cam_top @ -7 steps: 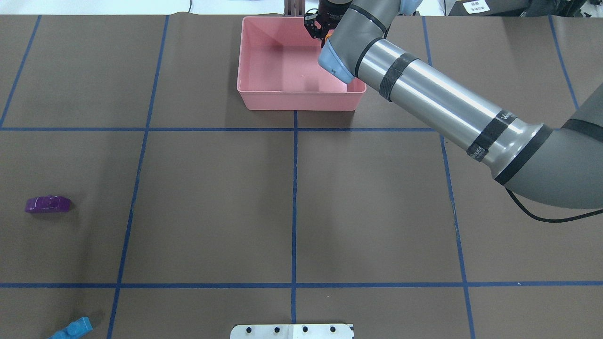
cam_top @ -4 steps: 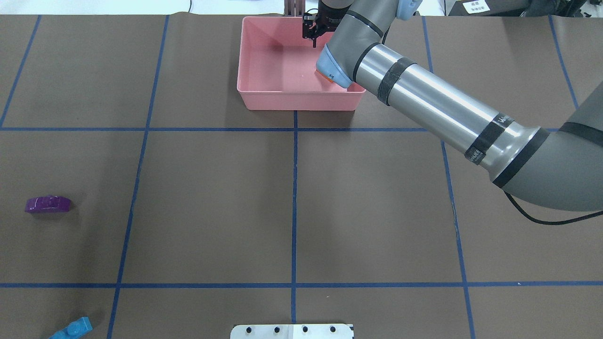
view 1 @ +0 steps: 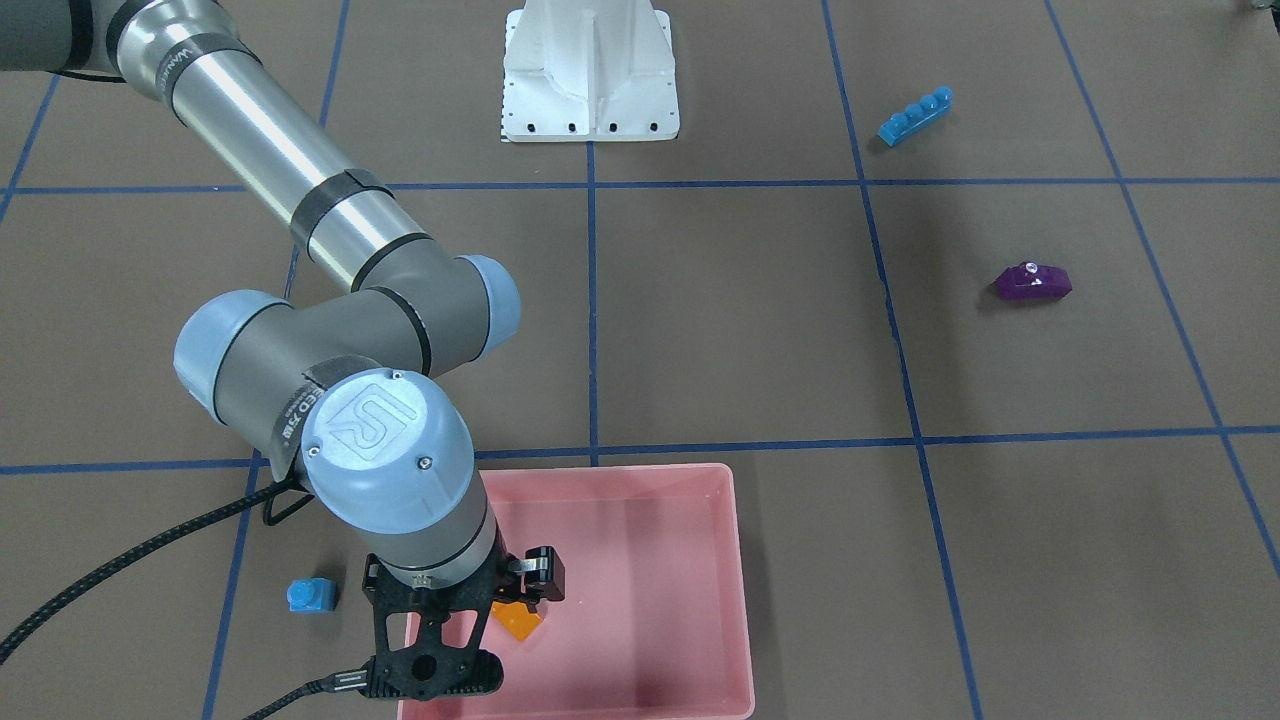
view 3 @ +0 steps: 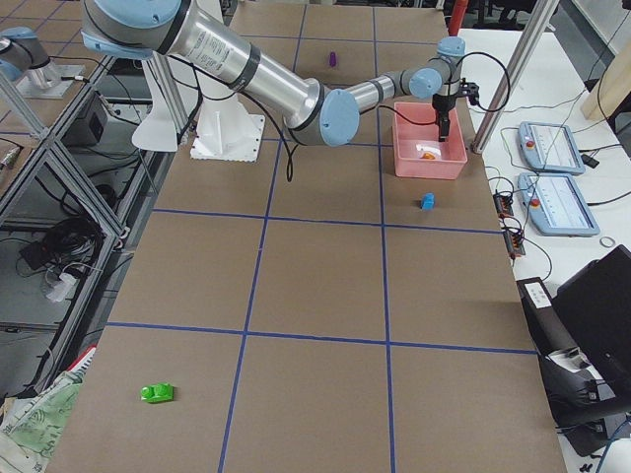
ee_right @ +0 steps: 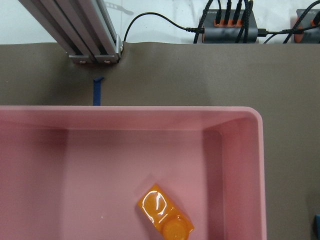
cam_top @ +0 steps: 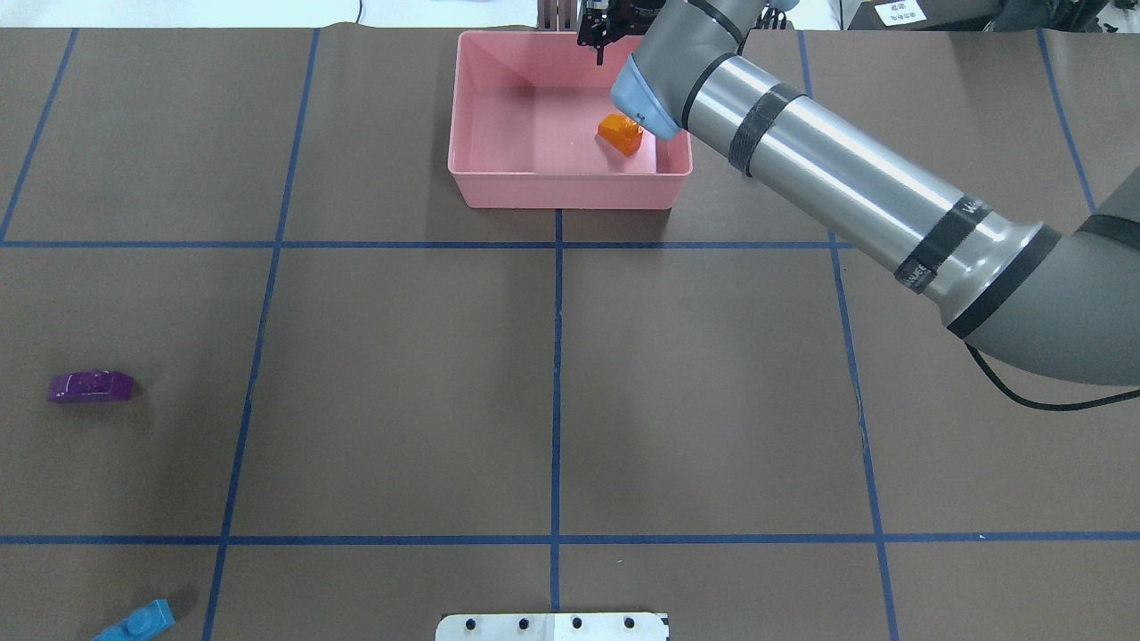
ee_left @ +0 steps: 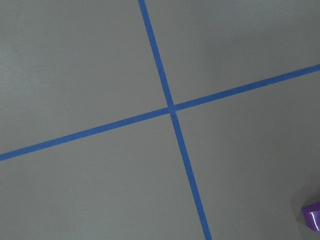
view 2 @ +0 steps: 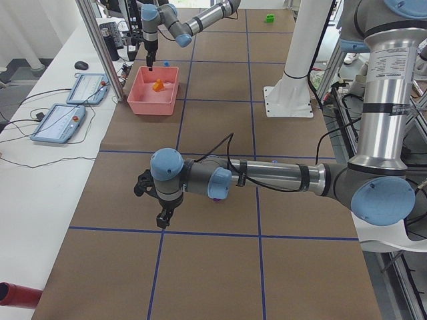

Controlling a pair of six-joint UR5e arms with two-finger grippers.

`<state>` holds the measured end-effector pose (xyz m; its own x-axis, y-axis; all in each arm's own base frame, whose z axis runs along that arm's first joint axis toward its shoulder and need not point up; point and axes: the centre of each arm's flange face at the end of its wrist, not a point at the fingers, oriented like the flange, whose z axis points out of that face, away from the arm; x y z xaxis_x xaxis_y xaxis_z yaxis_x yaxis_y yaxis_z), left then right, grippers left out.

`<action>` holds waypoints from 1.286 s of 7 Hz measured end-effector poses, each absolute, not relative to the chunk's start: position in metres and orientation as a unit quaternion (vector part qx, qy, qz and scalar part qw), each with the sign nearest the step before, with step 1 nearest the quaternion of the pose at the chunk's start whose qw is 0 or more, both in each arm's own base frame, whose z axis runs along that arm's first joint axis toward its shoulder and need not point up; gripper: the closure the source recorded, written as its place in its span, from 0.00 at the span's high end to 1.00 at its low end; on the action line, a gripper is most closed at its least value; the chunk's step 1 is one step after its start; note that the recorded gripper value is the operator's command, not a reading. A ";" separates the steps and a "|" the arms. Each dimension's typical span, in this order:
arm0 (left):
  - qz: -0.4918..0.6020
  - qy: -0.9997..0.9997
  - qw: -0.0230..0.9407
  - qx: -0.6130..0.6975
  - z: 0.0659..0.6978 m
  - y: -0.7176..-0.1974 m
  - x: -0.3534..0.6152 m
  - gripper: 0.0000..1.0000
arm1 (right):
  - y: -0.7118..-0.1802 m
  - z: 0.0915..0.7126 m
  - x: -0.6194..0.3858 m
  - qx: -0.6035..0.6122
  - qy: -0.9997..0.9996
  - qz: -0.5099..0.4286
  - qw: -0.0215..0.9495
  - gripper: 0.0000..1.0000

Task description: Put all blocks into box

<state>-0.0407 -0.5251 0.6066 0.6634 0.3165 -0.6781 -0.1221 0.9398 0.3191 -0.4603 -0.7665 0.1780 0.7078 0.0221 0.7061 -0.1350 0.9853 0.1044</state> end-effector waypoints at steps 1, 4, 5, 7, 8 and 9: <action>0.122 0.407 0.894 0.139 0.594 -0.531 -0.028 1.00 | -0.765 0.185 -0.437 0.069 -0.385 0.045 0.919 1.00; 0.207 0.441 0.860 0.152 0.578 -0.519 0.060 1.00 | -0.730 0.208 -0.351 0.067 -0.375 0.027 0.924 1.00; 0.230 0.445 0.853 0.149 0.573 -0.508 0.081 1.00 | -0.716 0.220 -0.321 0.066 -0.376 0.019 0.924 1.00; 0.284 0.434 0.840 0.161 0.568 -0.469 0.116 1.00 | -0.668 0.269 -0.255 0.073 -0.387 0.008 0.919 1.00; 0.315 0.420 0.832 0.177 0.571 -0.450 0.137 1.00 | -0.637 0.295 -0.219 0.081 -0.386 0.003 0.919 1.00; 0.347 0.398 0.828 0.191 0.572 -0.438 0.161 1.00 | -0.606 0.318 -0.181 0.086 -0.378 -0.005 0.922 1.00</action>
<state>0.1612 -0.4384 0.5724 0.4430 0.7257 -0.5265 -0.4217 0.6869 0.5919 -0.1808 -0.6064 0.3182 0.7144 -0.0749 0.6957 -0.0555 0.9850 0.1631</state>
